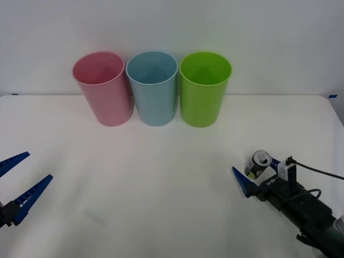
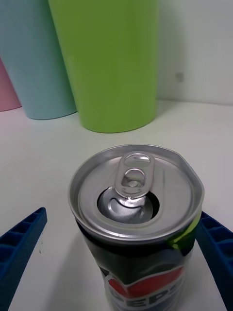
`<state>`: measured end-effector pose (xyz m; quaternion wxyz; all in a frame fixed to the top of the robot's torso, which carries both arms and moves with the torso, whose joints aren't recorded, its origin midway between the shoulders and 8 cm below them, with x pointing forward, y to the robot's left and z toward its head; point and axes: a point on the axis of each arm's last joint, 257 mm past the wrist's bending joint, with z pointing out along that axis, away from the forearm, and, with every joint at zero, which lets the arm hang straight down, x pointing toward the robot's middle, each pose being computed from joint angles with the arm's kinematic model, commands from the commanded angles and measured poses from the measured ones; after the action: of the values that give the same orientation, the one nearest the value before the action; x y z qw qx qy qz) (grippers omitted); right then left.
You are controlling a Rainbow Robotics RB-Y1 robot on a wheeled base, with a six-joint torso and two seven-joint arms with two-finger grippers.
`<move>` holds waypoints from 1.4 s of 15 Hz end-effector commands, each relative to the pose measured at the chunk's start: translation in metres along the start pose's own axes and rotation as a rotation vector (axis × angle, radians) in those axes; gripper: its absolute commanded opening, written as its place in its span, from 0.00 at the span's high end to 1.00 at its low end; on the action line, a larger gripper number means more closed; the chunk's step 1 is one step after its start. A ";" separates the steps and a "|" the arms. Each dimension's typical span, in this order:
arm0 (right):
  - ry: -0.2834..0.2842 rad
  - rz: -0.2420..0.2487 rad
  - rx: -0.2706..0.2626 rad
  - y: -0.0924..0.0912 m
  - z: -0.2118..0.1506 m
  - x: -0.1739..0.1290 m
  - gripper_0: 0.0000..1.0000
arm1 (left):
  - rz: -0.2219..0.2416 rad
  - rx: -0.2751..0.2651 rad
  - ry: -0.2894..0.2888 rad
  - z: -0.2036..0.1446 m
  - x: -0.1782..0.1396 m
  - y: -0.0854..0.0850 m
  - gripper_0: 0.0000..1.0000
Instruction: Grasp the object on the table and drop it into the matching bin: aluminum can to the light blue bin, PET bottle to the pink bin.
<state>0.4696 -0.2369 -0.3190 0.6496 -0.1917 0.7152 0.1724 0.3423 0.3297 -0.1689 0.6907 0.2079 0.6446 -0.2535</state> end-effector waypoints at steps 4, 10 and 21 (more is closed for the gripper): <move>-0.005 -0.009 0.001 0.000 -0.001 -0.001 1.00 | 0.000 0.000 0.000 0.000 0.000 0.000 0.00; -0.022 -0.014 -0.016 0.004 -0.001 -0.005 1.00 | 0.000 0.000 0.000 0.000 0.000 0.000 0.00; -0.126 -0.035 -0.082 0.026 0.009 -0.059 1.00 | 0.000 0.000 0.000 0.000 0.000 0.000 0.00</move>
<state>0.4689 -0.2099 -0.2665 0.6852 -0.2171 0.6659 0.2001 0.3423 0.3297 -0.1689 0.6907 0.2079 0.6446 -0.2535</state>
